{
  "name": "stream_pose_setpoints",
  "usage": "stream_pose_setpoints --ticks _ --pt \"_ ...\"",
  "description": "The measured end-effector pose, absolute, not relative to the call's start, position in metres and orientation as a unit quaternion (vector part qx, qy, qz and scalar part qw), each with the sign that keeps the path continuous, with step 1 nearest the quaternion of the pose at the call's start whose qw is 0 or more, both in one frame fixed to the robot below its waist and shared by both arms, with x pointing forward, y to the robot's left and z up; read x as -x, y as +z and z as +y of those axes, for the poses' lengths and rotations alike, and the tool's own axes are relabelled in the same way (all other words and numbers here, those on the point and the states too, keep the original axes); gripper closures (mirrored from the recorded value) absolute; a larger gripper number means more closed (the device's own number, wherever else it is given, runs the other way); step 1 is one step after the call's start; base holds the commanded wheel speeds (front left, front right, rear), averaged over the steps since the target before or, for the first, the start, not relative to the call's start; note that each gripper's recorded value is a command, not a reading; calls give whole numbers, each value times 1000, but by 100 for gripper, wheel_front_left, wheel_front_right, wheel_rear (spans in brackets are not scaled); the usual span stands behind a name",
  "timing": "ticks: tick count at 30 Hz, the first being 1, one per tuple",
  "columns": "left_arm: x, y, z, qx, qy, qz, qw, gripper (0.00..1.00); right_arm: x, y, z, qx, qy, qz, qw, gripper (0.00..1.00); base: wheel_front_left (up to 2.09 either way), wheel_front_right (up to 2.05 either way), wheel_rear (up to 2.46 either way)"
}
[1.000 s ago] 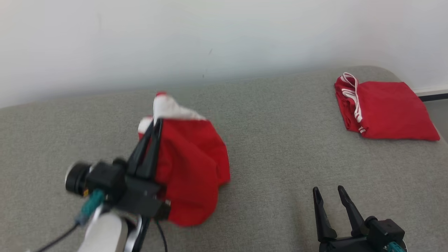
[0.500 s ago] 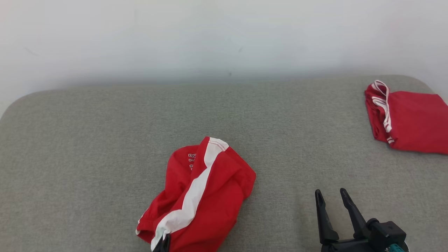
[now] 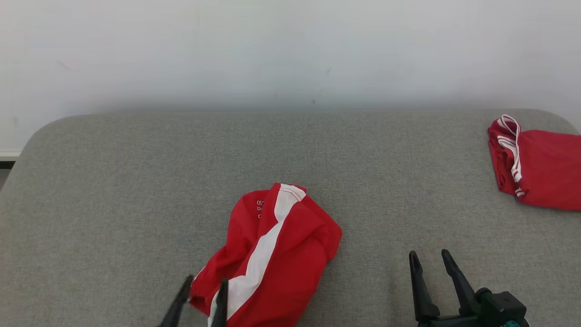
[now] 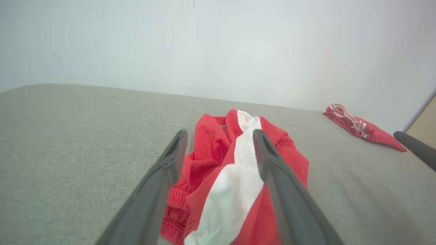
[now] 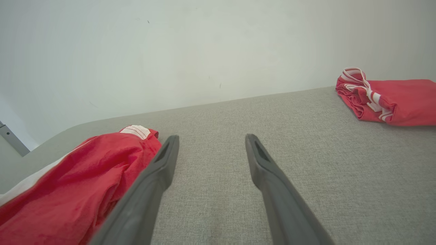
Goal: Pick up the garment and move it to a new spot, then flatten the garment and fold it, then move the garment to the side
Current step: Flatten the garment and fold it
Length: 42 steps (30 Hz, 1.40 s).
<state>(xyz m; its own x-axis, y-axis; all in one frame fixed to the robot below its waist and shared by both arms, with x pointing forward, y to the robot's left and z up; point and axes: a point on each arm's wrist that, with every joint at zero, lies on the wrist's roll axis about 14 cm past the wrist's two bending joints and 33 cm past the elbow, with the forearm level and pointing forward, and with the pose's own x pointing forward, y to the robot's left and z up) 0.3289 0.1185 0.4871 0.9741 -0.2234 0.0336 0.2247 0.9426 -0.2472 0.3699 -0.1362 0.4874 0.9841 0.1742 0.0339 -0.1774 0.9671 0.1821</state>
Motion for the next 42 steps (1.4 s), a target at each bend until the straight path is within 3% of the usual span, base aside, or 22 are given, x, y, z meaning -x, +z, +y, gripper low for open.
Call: stream_pose_setpoints --ticks 4,17,28,36,42 --pt "-334 513 143 124 -77 -49 988 0 -368 486 -136 -92 88 -7 992 0 0 0 0" --pt "-327 494 203 82 21 -28 996 0 -368 474 -119 -79 116 16 990 0 0 0 0" --pt "-319 478 209 94 38 -4 995 0 -421 467 -66 -15 200 45 979 0 0 0 0" --pt "-316 479 221 98 63 -5 993 0 -455 440 -53 8 214 111 971 0 0 0 0" --pt "-309 474 232 101 88 3 991 0 -458 409 -44 15 223 174 959 0 0 0 0"
